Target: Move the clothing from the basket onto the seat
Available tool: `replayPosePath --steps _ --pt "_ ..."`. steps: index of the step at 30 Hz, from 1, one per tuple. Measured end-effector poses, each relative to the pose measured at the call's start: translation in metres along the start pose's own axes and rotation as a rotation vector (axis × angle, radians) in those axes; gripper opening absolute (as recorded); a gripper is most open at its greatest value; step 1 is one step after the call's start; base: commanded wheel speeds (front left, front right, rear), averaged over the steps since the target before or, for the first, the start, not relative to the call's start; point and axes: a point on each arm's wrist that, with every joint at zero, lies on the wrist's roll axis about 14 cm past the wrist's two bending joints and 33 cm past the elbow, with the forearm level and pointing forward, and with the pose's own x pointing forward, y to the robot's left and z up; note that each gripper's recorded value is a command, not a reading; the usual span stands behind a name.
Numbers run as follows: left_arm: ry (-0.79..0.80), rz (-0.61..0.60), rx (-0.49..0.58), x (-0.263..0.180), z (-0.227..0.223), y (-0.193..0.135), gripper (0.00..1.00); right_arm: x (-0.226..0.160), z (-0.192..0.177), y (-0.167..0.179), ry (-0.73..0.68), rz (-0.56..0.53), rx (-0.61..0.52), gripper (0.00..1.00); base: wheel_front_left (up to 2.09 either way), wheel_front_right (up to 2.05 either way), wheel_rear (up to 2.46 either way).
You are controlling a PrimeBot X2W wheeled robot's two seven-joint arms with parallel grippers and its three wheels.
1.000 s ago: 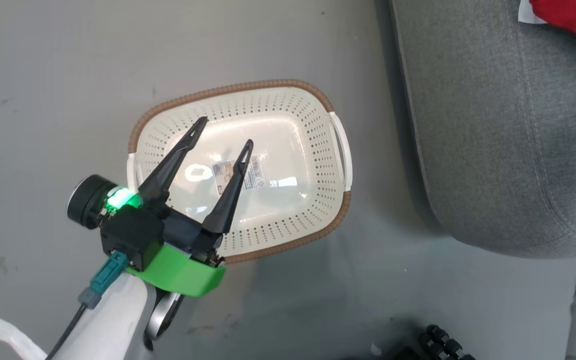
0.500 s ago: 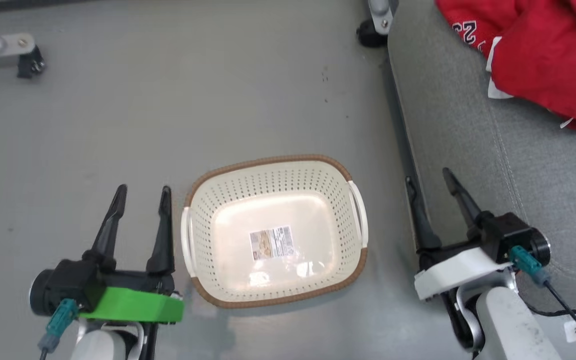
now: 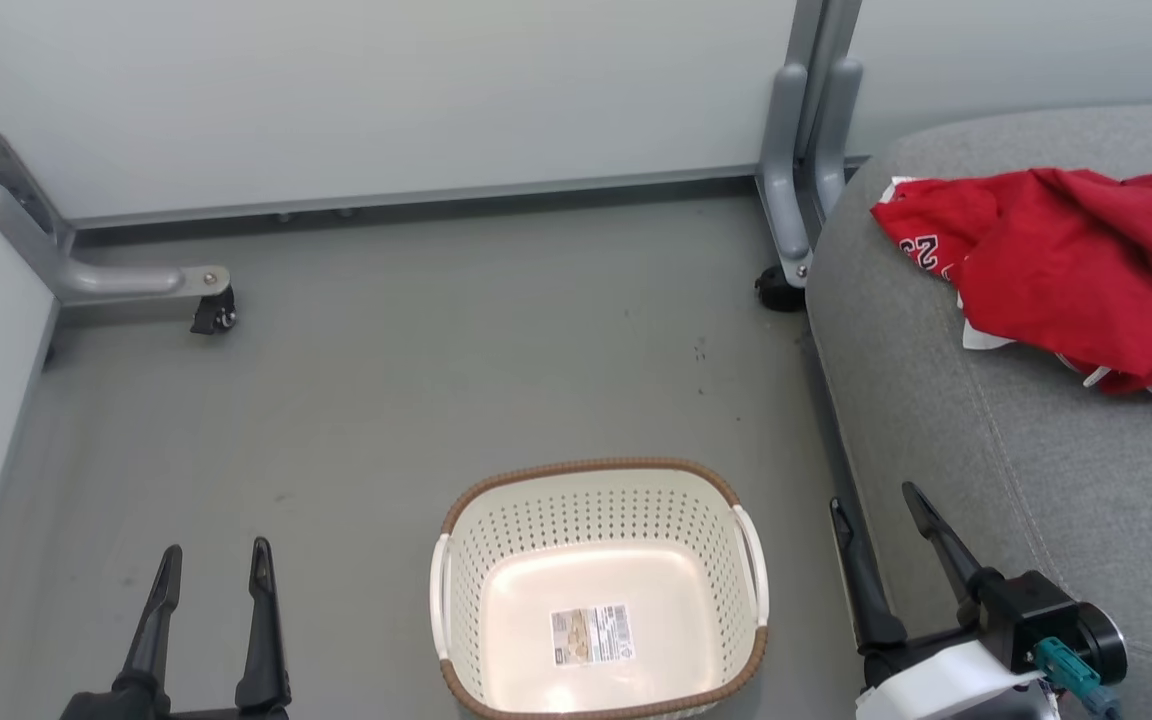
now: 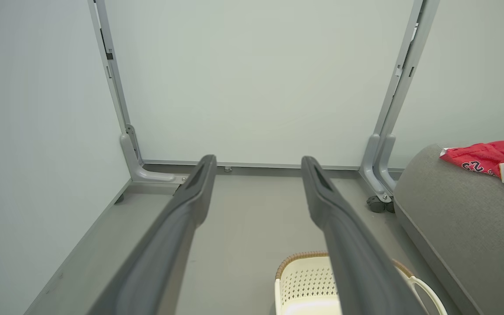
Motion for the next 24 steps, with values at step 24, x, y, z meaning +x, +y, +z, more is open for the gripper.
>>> replayPosePath --steps 24 --pt "-0.041 -0.020 -0.002 -0.030 0.012 -0.008 1.00 -0.024 0.025 -0.002 -0.084 -0.026 0.022 1.00 0.00 0.00 0.00"
